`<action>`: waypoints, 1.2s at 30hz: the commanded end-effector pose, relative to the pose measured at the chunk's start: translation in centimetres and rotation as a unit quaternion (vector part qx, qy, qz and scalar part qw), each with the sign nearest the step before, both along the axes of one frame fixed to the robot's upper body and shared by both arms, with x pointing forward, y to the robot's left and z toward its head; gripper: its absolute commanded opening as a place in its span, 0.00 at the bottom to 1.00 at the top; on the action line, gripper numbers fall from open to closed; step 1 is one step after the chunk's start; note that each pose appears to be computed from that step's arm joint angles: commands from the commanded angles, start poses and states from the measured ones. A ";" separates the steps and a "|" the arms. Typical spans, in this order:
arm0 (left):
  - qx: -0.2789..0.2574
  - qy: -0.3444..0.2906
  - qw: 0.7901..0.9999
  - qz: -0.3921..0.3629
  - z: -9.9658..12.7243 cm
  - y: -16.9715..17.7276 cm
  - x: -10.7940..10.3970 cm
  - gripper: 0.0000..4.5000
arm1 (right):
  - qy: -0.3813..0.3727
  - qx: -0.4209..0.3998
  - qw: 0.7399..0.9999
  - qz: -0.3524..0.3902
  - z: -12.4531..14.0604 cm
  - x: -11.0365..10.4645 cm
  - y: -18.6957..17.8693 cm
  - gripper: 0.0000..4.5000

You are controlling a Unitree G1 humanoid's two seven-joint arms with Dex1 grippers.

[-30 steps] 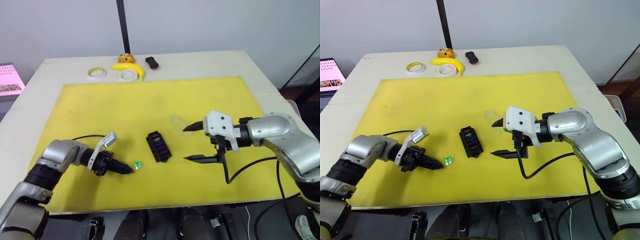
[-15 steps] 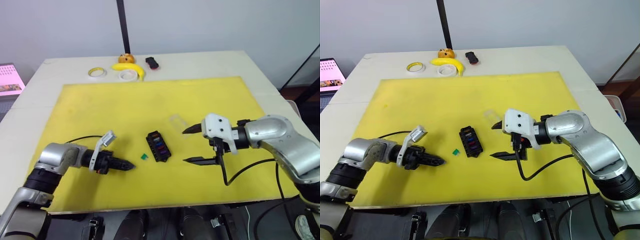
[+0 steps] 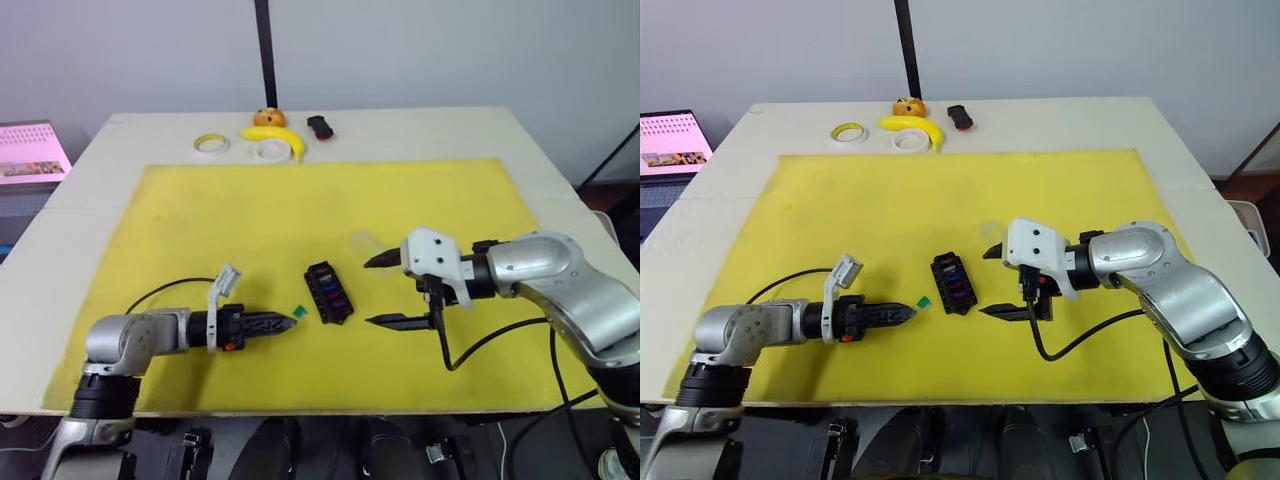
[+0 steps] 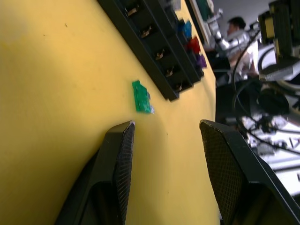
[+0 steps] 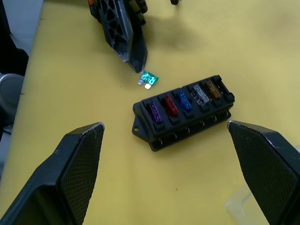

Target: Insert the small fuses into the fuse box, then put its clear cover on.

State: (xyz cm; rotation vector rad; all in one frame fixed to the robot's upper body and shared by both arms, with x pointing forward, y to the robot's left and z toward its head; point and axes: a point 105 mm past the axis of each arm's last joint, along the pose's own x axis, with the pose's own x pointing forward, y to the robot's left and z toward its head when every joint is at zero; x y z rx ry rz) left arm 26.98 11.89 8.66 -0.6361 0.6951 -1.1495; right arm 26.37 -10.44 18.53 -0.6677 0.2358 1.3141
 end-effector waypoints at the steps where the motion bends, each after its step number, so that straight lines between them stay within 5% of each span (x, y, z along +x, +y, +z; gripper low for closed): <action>1: 0.011 0.011 1.000 0.016 -0.8 -0.5 0.3 0.52 | -0.027 0.004 0.999 0.018 1.1 -0.4 0.7 1.00; 9: 0.011 -0.005 1.000 0.021 -0.8 -1.3 0.9 0.52 | -0.027 0.004 0.999 0.018 1.1 -0.5 0.9 1.00; 12: 0.016 -0.008 1.000 0.019 -1.0 -1.4 0.9 0.36 | -0.027 0.006 0.999 0.018 1.1 -0.6 1.0 1.00; 15: 0.024 -0.011 0.999 0.023 -1.3 -1.3 1.0 0.02 | -0.027 0.006 0.999 0.018 1.1 -0.6 1.0 1.00; 25: 0.037 -0.014 0.999 0.023 -1.7 -0.7 0.8 0.02 | -0.025 0.007 1.000 0.016 1.1 -0.6 1.0 1.00; 30: 0.044 -0.046 0.998 -0.008 0.4 0.9 0.2 0.02 | -0.023 0.006 1.000 0.018 1.2 -0.7 1.0 1.00; 33: 0.071 -0.111 0.989 -0.069 2.7 2.4 -1.1 0.02 | -0.001 0.004 1.000 0.028 1.3 -1.0 0.9 1.00; 36: 0.139 -0.234 0.953 -0.135 4.6 3.7 -1.4 0.02 | 0.038 0.021 0.998 0.046 1.9 -1.3 1.7 1.00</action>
